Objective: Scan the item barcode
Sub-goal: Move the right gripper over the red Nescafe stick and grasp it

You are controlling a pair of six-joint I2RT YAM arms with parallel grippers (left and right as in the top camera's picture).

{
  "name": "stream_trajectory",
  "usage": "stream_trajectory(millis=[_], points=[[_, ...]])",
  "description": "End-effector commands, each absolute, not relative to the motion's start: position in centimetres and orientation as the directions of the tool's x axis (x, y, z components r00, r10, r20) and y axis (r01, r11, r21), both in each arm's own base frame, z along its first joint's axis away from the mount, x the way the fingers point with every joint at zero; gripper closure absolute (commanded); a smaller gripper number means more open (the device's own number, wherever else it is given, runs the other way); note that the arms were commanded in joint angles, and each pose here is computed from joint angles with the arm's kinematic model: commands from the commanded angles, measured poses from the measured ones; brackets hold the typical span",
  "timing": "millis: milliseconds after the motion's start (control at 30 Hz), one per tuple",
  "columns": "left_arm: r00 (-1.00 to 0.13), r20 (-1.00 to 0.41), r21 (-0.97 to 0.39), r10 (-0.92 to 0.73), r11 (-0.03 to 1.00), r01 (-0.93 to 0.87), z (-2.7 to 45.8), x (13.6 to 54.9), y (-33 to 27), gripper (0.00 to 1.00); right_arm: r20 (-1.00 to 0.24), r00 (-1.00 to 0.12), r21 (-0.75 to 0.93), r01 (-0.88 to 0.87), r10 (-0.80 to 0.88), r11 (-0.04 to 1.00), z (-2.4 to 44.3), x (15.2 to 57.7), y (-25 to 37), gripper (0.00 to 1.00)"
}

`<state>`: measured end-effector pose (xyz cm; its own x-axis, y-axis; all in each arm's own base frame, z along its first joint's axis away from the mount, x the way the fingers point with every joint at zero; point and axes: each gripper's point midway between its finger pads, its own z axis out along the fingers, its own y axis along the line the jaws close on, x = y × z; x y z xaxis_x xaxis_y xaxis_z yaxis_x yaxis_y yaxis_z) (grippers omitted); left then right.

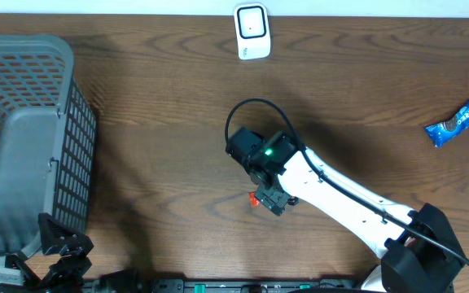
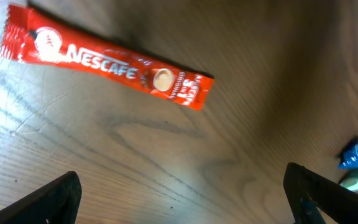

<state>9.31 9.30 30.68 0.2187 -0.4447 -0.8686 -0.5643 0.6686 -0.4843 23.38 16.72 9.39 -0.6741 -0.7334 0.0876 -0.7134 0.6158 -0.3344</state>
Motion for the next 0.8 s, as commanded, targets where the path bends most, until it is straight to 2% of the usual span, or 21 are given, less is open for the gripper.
stream_trajectory(millis=[0,133,267,300,367,433,567,767], points=[[0.214,-0.877,-0.47,-0.431,0.675,-0.568,30.8,9.2,9.3,0.02,0.093,-0.583,-0.23,-0.801,-0.807,0.553,8.7,22.5,18.1,0.01],[0.214,-0.877,-0.47,-0.431,0.675,-0.568,30.8,9.2,9.3,0.02,0.087,-0.541,-0.202,-0.832,-0.837,0.517,8.5,22.7,18.5,0.04],[0.214,-0.877,-0.471,-0.431,0.675,-0.568,30.8,9.2,9.3,0.02,0.049,-0.523,-0.197,-0.841,-0.851,0.505,8.0,23.3,19.2,0.23],[0.214,-0.877,-0.471,-0.431,0.675,-0.568,30.8,9.2,9.3,0.02,0.036,-0.518,-0.199,-0.842,-0.855,0.502,7.7,23.5,19.3,0.23],[0.214,-0.877,-0.47,-0.431,0.675,-0.568,30.8,9.2,9.3,0.02,0.01,-0.511,-0.204,-0.843,-0.86,0.498,6.8,23.8,19.7,0.14],[0.214,-0.877,-0.471,-0.431,0.675,-0.568,30.8,9.2,9.3,0.02,0.006,-0.482,-0.208,-0.858,-0.876,0.471,5.9,23.8,19.7,0.12],[0.214,-0.877,-0.471,-0.431,0.675,-0.568,30.8,9.2,9.3,0.02,0.025,-0.393,-0.207,-0.902,-0.919,0.38,3.9,23.4,19.3,0.15],[0.214,-0.877,-0.471,-0.431,0.675,-0.568,30.8,9.2,9.3,0.02,0.016,-0.335,-0.215,-0.921,-0.942,0.324,1.8,23.2,18.9,0.24]])
